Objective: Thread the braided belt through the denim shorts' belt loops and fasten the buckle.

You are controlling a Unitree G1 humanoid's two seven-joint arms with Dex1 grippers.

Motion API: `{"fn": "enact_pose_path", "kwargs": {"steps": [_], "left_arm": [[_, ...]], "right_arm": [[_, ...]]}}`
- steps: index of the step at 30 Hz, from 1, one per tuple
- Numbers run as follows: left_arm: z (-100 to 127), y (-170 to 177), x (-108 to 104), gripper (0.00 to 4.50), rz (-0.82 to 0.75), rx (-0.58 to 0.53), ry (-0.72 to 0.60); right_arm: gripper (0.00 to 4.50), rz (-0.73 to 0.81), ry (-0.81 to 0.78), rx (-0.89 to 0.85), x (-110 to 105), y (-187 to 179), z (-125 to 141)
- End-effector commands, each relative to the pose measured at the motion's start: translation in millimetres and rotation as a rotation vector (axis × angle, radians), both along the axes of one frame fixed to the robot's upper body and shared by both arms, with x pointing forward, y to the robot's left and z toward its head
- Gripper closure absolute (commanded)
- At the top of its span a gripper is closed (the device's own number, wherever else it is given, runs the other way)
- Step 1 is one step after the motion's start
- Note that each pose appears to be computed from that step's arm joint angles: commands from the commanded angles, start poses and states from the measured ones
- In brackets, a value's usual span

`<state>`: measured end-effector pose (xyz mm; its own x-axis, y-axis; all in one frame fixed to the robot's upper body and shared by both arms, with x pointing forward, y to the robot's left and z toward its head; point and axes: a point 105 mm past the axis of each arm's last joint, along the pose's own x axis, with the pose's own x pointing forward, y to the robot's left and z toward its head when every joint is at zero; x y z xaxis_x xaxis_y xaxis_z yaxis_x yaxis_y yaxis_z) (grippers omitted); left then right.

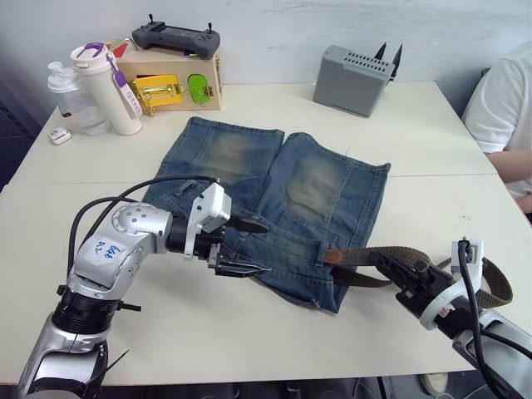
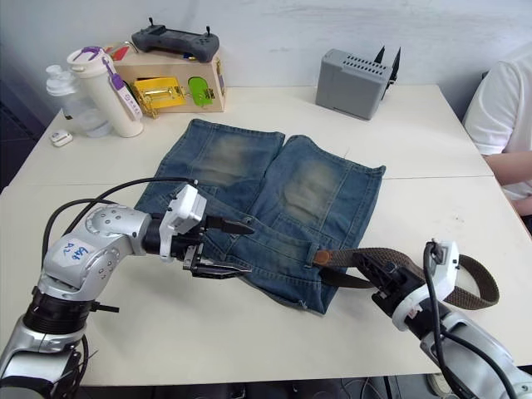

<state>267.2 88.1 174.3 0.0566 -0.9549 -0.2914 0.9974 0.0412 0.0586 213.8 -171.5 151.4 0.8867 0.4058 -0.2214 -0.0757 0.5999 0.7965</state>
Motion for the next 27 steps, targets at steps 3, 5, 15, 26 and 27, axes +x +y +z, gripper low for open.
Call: {"fn": "enact_pose_path", "kwargs": {"steps": [3,5,15,26,27], "left_arm": [[5.5,-0.2,1.0,0.07,0.003,0.018,-0.041],[5.9,1.8,-0.5,0.07,0.004,0.033,-0.044],[9.3,6.3,-1.4,0.07,0.031,0.064,-0.076],[4.7,-0.8,-3.2,0.0,0.02,0.078,-0.098],[4.1,-1.3,-3.2,0.0,0.018,0.076,-0.097]], "right_arm": [[4.5,0.048,-0.024,0.064,6.5,17.1,-4.0],[4.5,0.048,-0.022,0.078,12.8,21.2,-11.6],[4.5,0.126,-0.04,0.081,40.5,60.7,-38.1],[3.67,0.208,-0.058,0.101,53.8,81.7,-43.3],[3.52,0.214,-0.07,0.106,51.2,79.1,-38.8]]}}
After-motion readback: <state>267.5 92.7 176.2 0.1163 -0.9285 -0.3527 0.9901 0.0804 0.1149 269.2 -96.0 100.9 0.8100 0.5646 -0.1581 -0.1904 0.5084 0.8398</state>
